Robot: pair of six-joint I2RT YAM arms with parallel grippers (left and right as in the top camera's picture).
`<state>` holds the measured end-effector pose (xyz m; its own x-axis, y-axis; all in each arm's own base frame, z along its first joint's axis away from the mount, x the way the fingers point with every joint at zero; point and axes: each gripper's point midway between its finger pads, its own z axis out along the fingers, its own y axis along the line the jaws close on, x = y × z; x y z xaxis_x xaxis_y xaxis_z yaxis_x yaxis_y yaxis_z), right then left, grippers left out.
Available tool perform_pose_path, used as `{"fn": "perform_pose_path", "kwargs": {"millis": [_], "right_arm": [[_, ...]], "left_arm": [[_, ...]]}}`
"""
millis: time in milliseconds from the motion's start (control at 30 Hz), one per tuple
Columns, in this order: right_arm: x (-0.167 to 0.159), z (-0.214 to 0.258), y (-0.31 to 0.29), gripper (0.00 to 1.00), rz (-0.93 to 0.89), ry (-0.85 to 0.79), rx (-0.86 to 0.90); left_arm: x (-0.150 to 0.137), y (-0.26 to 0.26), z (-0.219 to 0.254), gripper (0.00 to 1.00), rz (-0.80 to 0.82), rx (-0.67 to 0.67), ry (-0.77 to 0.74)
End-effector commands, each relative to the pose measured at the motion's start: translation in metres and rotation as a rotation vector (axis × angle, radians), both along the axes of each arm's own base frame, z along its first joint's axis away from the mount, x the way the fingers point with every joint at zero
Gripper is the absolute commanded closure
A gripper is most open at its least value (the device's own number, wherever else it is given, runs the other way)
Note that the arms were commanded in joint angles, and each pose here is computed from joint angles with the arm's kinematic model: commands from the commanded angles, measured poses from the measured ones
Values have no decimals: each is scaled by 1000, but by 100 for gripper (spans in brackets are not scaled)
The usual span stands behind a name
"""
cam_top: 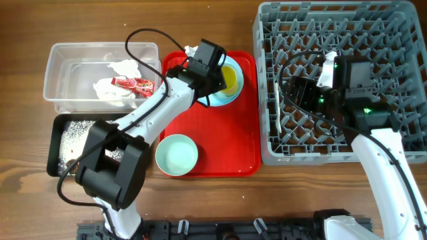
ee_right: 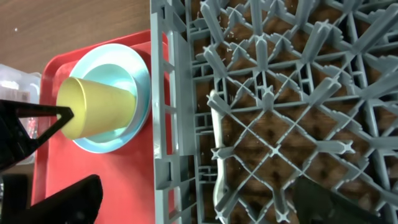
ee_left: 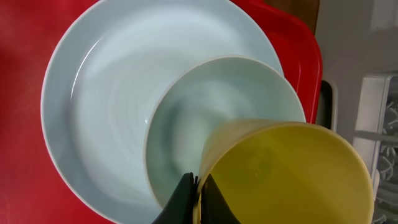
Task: Sort waste into correct bins and load items into the dishwasher rack
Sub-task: 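Grasp the yellow cup with the left gripper and lift it off the plate, then hand the yellow cup from the left gripper to the right gripper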
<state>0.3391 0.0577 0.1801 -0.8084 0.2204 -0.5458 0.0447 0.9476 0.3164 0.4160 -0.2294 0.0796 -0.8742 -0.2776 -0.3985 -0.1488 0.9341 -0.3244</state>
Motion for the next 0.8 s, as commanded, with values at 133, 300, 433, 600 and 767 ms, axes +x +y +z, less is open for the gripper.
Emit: {"fn": "perform_pose_path", "kwargs": {"millis": [133, 300, 433, 600, 767], "right_arm": [[-12, 62, 90, 0, 525, -213, 374], [-32, 105, 118, 0, 767, -346, 553], [-80, 173, 133, 0, 1184, -564, 755], [-78, 177, 133, 0, 1179, -566, 754], [-69, 180, 134, 0, 1122, -553, 747]], "left_arm": [[-44, 8, 198, 96, -175, -468, -130], [-111, 23, 285, 96, -462, -791, -164], [-114, 20, 285, 96, -494, -827, -138], [-122, 9, 287, 96, -538, -834, -130], [-136, -14, 293, 96, -626, -841, -142]]}}
